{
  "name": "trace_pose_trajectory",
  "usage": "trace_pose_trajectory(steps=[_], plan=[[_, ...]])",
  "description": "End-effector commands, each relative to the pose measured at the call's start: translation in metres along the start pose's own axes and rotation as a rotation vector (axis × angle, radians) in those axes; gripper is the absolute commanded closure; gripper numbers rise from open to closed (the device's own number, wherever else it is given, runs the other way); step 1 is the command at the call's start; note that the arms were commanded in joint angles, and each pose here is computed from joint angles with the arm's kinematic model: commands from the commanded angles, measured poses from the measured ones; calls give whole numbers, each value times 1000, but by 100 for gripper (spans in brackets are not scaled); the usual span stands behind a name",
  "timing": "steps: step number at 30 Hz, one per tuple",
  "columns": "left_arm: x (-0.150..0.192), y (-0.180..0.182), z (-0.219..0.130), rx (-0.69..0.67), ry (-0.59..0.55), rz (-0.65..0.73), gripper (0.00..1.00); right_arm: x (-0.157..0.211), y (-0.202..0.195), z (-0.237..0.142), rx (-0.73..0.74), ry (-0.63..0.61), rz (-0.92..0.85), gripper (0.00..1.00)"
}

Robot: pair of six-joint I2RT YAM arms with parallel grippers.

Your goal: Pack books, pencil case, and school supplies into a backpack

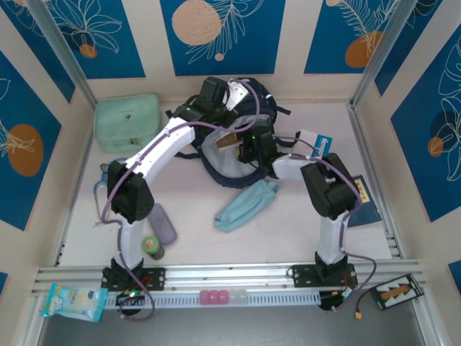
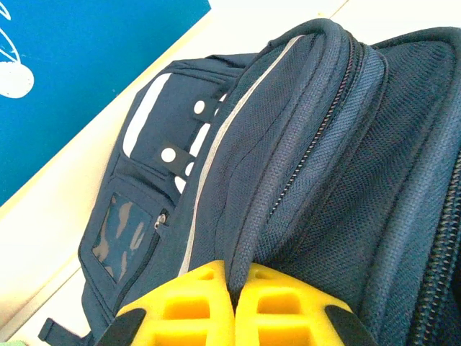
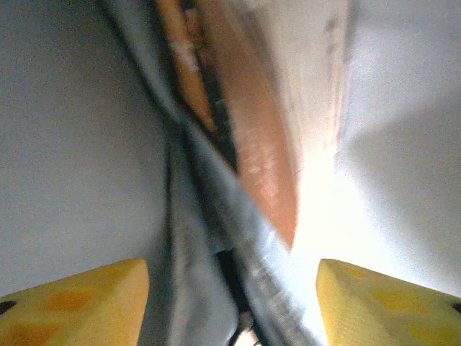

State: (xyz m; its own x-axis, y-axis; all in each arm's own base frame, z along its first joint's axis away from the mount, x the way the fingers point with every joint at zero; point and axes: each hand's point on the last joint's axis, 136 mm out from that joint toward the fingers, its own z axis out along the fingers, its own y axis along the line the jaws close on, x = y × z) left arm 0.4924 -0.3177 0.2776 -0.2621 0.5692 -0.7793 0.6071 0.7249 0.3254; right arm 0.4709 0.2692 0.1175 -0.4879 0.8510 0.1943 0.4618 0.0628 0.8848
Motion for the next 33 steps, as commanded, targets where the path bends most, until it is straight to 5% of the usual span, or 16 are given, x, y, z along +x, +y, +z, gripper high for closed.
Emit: trace_pose_trajectory(steps=[1, 7, 13, 21, 23, 28, 33], plan=[[-71, 35, -45, -106, -224, -63, 100, 17, 33, -25, -61, 62, -10, 33], [-62, 42, -44, -121, -198, -67, 100, 20, 21, -66, 28, 78, -44, 34], [-41, 49, -49, -118, -179, -67, 100, 16, -13, -121, 158, 107, -312, 35], [21, 33, -44, -63, -78, -53, 100, -27, -37, -202, 305, -95, -671, 30], [37, 20, -47, -13, -70, -104, 61, -45, -30, -211, 318, -109, -715, 24], [57, -5, -62, 80, -138, -300, 3, -91, -27, -215, 408, -48, -694, 15], [75, 1, -76, 22, -161, -477, 0, -148, -52, -236, 532, -143, -571, 11]])
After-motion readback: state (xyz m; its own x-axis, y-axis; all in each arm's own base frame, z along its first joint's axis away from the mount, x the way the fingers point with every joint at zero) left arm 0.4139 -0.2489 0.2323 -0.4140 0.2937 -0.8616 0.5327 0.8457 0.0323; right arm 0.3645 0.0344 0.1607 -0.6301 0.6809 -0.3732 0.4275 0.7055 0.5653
